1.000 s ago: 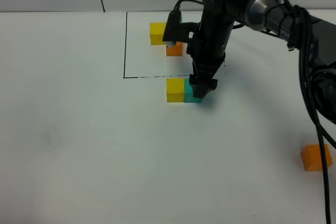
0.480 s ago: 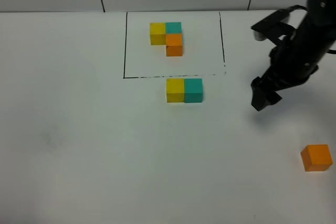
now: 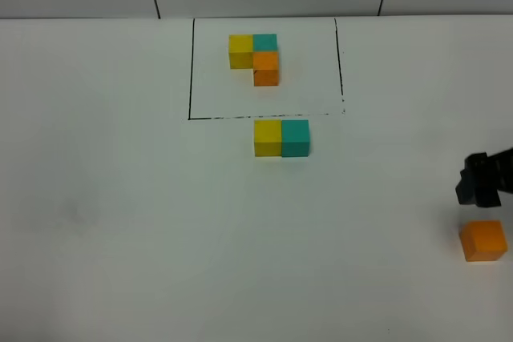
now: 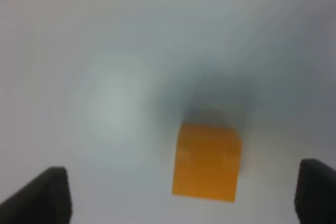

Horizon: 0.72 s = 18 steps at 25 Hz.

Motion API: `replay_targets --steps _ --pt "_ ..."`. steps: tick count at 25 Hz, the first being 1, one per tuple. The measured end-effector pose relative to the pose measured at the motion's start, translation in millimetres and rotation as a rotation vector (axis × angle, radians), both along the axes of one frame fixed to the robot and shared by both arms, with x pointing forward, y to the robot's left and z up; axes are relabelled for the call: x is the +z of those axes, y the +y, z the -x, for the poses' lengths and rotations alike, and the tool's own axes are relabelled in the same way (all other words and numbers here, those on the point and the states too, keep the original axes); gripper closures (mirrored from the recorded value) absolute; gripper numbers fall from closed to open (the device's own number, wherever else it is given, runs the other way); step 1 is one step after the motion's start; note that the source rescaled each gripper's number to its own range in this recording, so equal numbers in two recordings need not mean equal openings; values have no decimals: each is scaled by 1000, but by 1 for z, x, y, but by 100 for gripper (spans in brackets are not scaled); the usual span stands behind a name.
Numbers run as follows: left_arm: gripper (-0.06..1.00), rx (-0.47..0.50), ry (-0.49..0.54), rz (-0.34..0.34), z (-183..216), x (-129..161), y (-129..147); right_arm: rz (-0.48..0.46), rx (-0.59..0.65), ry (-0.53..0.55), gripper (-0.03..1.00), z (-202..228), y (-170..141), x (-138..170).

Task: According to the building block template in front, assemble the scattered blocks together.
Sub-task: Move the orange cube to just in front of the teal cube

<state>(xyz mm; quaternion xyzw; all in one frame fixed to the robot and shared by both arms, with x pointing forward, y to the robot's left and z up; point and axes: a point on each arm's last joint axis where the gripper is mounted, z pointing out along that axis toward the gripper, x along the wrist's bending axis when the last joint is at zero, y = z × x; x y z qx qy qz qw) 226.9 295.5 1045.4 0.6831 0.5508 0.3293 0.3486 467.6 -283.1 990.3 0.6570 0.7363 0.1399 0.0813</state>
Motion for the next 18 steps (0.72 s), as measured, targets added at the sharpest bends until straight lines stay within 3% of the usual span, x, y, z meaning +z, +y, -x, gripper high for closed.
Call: replay_targets --steps 8,18 --pt "27 0 0 0 0 0 0 -2 -90 -7 24 13 -3 -43" --pt "27 0 0 0 0 0 0 17 -104 119 24 -2 -4 -93"
